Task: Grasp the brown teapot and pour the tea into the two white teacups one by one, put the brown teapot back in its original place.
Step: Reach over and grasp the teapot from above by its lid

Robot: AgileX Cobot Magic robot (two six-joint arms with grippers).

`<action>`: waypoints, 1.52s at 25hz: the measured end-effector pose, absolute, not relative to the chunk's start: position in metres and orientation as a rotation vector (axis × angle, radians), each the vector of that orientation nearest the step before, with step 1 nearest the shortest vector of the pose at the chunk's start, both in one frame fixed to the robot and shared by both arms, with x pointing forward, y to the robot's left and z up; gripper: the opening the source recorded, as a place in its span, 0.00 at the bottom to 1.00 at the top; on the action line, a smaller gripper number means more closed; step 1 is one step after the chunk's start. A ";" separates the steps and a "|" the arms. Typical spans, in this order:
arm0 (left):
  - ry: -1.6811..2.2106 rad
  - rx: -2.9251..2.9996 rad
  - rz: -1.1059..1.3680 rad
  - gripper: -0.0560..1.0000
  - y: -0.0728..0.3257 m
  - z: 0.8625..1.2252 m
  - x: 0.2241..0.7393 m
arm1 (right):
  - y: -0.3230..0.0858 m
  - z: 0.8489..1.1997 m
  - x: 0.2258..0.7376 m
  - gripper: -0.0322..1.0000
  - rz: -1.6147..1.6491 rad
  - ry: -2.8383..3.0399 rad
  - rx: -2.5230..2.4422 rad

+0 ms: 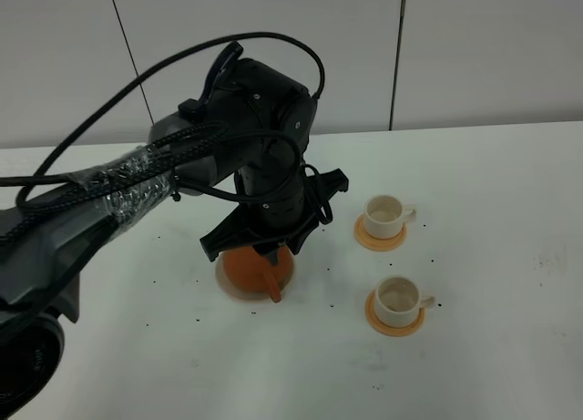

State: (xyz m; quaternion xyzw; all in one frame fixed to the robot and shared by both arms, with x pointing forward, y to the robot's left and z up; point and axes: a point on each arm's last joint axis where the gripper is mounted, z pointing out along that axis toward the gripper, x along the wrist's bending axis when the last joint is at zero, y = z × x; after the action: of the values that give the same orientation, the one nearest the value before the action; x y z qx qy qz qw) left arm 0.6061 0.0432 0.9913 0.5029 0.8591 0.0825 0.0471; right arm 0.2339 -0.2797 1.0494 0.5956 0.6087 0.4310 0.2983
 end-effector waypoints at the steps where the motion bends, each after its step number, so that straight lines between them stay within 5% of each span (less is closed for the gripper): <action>1: 2.619 1.548 0.252 0.37 0.043 0.989 0.606 | -0.280 1.049 0.234 0.26 1.145 1.617 1.582; 38: 2.573 1.740 0.347 0.36 0.054 0.962 0.620 | -0.280 1.049 0.234 0.26 1.145 1.617 1.582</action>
State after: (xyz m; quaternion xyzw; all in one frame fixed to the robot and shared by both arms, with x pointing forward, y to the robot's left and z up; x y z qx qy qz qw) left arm 0.6204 0.0543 0.9623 0.5567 0.8232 0.1111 0.0081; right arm 0.2339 -0.2797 1.0494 0.5955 0.6088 0.4310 0.2984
